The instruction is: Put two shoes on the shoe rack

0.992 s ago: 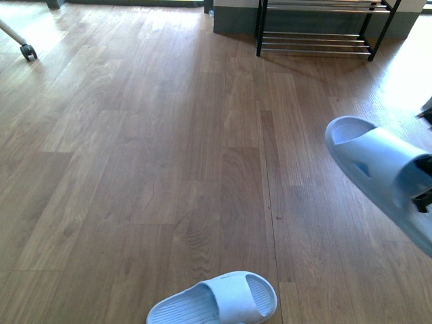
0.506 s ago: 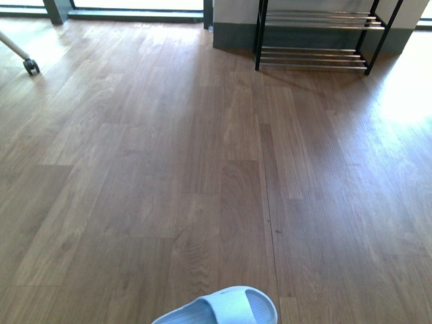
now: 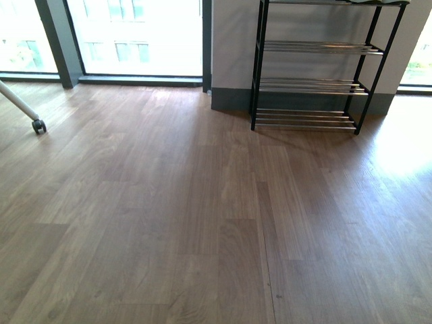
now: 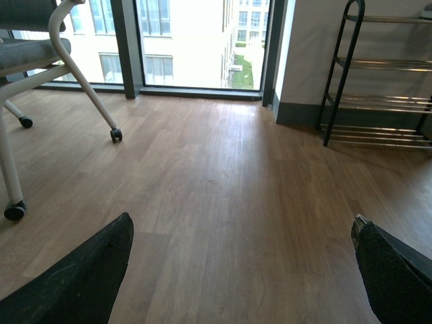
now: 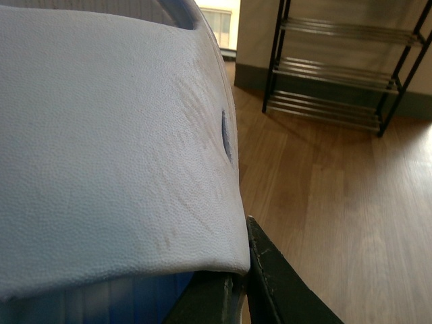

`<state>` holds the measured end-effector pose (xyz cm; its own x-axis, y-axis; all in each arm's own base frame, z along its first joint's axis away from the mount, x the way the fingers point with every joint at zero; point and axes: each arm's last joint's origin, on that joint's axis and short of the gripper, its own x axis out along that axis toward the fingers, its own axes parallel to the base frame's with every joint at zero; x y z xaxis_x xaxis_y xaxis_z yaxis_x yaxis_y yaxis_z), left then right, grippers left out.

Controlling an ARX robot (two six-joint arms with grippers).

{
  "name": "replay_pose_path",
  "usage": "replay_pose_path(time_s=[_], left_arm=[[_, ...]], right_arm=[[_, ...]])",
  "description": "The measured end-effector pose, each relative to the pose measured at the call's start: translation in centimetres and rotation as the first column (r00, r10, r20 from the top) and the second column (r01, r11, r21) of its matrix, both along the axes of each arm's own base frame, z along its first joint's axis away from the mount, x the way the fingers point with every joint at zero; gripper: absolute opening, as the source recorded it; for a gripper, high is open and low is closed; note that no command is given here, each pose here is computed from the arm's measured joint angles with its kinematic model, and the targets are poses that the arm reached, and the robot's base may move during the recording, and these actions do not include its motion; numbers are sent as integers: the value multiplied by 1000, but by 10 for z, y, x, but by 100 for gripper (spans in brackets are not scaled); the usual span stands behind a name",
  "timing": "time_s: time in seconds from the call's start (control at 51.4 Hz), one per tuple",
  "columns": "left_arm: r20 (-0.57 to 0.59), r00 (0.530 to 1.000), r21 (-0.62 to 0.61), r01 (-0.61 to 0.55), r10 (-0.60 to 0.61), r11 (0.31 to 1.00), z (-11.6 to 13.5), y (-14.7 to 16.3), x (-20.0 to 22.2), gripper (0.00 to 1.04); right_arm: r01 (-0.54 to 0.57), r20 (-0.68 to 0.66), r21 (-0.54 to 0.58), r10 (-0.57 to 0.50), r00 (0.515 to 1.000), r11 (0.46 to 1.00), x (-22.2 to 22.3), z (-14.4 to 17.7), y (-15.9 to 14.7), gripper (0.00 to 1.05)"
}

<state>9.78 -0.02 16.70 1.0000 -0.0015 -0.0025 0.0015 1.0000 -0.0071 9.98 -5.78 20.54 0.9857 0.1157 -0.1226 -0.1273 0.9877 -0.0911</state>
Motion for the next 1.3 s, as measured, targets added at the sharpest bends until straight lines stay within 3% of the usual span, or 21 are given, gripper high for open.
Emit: replay_pose_path(time_s=[1.303], left_arm=[[0, 1000, 0, 1, -1, 1000, 0, 0, 0, 95]], right_arm=[[10, -9, 28, -10, 1000, 1000, -1, -7, 1, 2]])
